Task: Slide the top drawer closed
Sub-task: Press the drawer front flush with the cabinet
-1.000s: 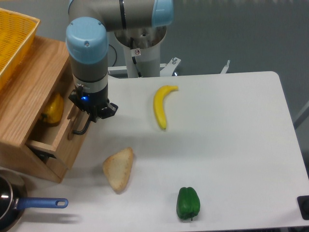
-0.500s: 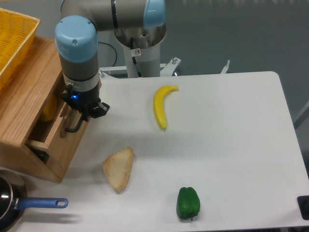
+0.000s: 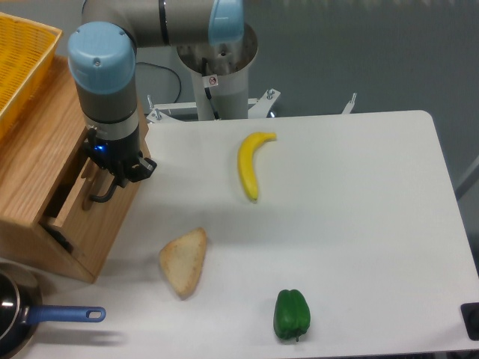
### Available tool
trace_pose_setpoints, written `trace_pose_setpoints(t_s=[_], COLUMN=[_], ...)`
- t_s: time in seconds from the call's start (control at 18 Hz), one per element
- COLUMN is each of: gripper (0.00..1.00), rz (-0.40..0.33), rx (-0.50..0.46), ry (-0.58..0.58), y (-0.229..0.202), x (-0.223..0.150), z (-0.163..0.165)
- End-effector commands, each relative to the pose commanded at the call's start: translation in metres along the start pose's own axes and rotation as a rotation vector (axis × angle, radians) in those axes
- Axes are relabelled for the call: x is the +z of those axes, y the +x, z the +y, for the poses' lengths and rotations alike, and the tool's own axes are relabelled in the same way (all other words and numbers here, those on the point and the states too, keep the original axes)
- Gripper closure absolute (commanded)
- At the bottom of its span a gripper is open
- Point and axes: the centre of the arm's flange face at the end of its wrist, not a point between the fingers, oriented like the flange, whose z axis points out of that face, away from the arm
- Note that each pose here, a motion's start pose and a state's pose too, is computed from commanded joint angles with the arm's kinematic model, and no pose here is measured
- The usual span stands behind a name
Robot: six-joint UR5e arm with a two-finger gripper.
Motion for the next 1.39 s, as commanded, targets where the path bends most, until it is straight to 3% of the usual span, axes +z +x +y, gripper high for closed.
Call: trace_pose_setpoints(t_s=[1.39], gripper=[0.85], rz=[-0.004], rx=[0.02], ry=[0.011], y=[0.003], x=[0.004], z=[-0.011])
